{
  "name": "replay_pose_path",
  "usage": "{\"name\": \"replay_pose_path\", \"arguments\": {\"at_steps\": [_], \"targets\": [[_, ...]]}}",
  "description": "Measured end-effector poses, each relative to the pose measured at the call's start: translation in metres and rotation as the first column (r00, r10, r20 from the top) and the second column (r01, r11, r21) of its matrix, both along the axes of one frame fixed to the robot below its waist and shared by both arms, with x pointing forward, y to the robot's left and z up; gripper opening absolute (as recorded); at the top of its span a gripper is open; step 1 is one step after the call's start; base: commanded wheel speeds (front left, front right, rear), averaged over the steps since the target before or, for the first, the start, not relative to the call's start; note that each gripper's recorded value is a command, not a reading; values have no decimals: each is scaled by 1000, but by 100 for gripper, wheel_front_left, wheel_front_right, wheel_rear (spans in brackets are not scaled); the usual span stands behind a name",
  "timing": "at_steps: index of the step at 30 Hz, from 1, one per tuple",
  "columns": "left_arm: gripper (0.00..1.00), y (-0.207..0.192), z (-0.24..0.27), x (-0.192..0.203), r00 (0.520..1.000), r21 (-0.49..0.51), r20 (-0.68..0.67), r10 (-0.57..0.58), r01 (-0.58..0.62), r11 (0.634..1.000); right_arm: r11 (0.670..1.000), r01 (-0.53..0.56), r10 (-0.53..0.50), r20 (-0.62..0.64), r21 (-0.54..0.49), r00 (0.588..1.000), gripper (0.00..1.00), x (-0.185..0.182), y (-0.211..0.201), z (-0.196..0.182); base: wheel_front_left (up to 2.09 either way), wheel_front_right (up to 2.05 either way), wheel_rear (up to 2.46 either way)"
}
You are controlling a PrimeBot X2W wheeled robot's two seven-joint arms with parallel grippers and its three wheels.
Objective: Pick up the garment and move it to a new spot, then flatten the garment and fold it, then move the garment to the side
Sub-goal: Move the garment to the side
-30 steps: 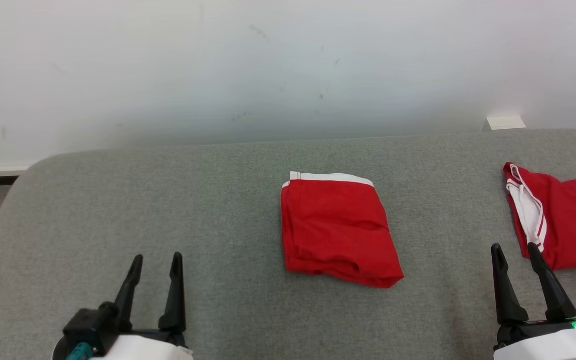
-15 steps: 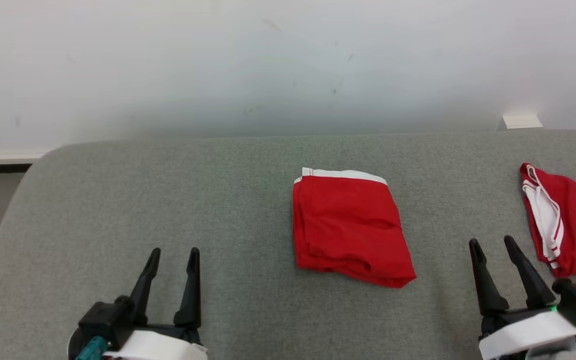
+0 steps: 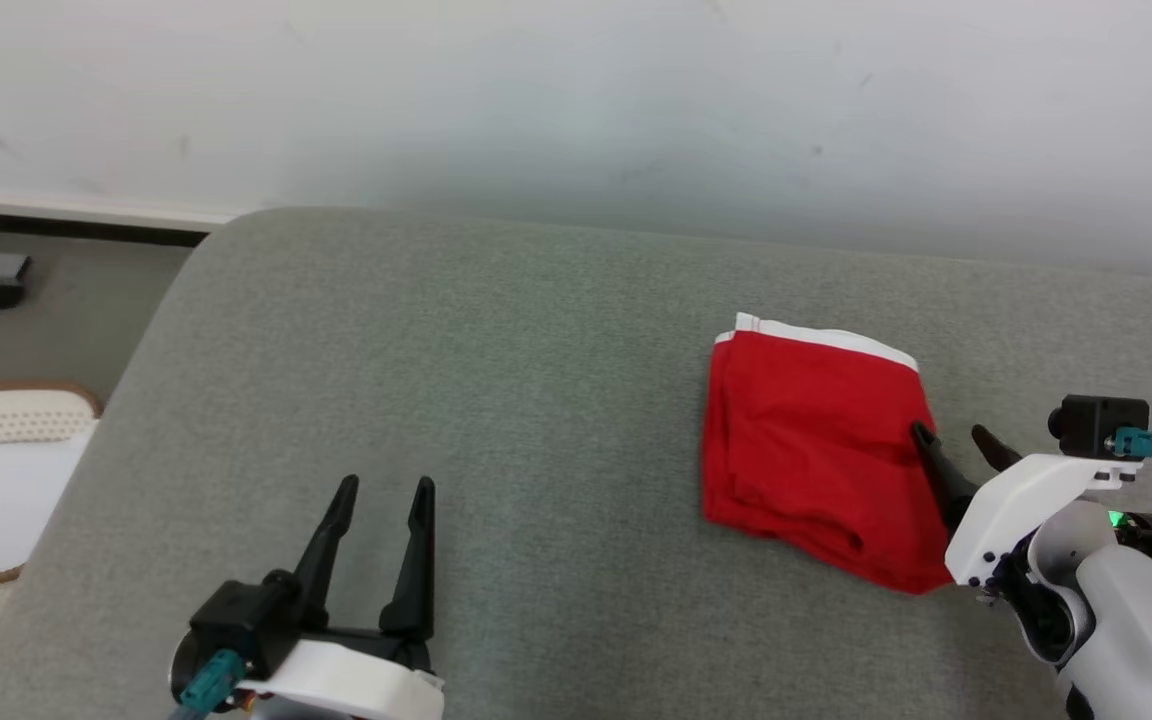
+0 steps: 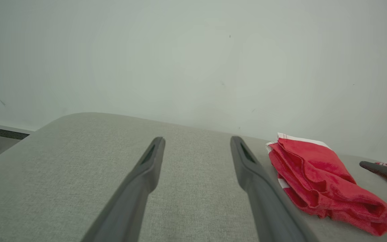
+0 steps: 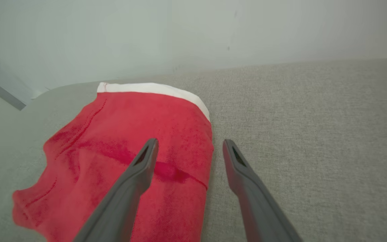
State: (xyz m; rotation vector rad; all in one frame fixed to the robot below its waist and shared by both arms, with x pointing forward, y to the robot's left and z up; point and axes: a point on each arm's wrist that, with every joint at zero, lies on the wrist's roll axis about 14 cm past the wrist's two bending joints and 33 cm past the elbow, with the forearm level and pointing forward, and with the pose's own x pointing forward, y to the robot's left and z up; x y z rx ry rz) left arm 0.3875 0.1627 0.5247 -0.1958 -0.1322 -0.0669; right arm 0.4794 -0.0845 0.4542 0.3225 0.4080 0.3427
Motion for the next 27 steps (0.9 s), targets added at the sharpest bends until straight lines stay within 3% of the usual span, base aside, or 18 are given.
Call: {"name": "replay_pose_path", "arguments": {"at_steps": [9, 15, 16, 17, 27], "targets": [[100, 30, -10, -15, 995, 6, -37, 94, -94, 996, 995, -89, 71, -325, -43, 943, 100, -6, 27, -60, 0, 0, 0], [100, 35, -13, -17, 993, 8, -47, 108, -108, 994, 993, -108, 83, -352, -51, 932, 98, -9, 33, -67, 0, 0, 0], [100, 35, -14, -17, 993, 8, -49, 108, -107, 994, 993, -104, 80, -347, -51, 934, 15, -9, 33, -67, 0, 0, 0], [100, 34, -14, -17, 993, 8, -50, 105, -105, 994, 994, -98, 76, -342, -48, 937, 0, -9, 32, -66, 0, 0, 0], [100, 13, -3, -10, 1000, 21, -11, 27, -27, 999, 999, -25, 16, -190, -44, 982, 0, -6, 12, -35, 0, 0, 0]]}}
